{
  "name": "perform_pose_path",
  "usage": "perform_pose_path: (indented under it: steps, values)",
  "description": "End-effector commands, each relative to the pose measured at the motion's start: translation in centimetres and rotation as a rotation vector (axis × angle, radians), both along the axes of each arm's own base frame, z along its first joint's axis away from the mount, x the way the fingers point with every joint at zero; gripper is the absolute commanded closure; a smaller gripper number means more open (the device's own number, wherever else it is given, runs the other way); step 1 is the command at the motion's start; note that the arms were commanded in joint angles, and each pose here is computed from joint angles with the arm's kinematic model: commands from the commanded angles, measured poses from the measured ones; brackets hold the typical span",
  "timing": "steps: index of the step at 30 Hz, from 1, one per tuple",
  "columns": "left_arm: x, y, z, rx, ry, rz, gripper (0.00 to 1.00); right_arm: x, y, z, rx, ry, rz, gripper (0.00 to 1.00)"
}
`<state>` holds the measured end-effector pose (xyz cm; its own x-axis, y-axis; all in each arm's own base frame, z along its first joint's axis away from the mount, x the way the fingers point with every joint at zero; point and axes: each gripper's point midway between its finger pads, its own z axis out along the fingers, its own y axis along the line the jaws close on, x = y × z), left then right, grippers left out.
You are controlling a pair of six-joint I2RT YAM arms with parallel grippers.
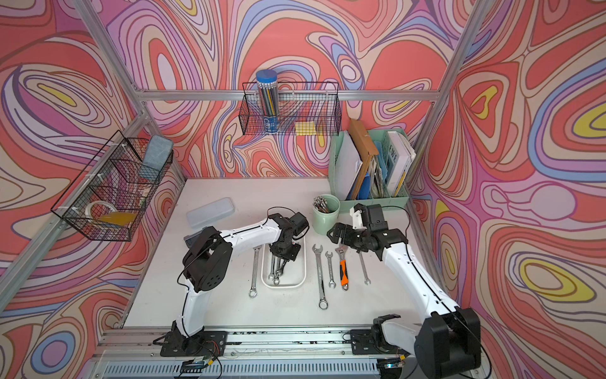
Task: Take out the wrench from the storage box
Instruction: Pick up the wrench from the storage box, then place the wrench at the center of the board.
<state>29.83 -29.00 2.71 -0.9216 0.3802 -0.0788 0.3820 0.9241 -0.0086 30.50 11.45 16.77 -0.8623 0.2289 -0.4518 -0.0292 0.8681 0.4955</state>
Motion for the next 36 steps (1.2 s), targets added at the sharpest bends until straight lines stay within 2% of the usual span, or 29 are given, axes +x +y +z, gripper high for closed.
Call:
perform_pose_path:
  steps: [1,8,11,14,18,22,25,29,36]
  values:
    - [0.5,0.0,5.1,-0.038,-0.078,0.034,0.97,0.1,-0.3,0.4,0.002,-0.015,-0.013,0.02]
    - [0.9,2.1,11.8,-0.057,-0.186,0.059,0.97,0.2,0.1,0.7,0.023,-0.022,-0.004,0.02]
    - [0.8,4.6,13.4,-0.053,-0.212,0.102,0.97,0.3,0.2,0.6,0.033,-0.022,-0.001,0.02]
    - [0.7,7.7,13.3,-0.045,-0.216,0.163,0.97,0.3,0.3,0.8,0.037,-0.024,0.0,0.02]
    - [0.3,11.3,11.9,-0.039,-0.207,0.251,0.97,0.3,0.3,0.8,0.039,-0.025,0.001,0.02]
    - [-0.1,14.4,8.8,-0.037,-0.179,0.351,0.98,0.3,0.4,0.8,0.041,-0.025,0.003,0.02]
    - [-0.4,14.7,6.2,-0.058,-0.158,0.395,0.98,0.3,0.4,0.8,0.04,-0.025,0.001,0.02]
    - [-0.7,15.5,2.7,-0.022,-0.127,0.427,0.98,0.3,0.3,0.8,0.038,-0.022,0.0,0.02]
    - [-1.5,17.0,-1.1,0.058,-0.08,0.455,0.98,0.1,0.1,0.7,0.026,-0.019,-0.005,0.02]
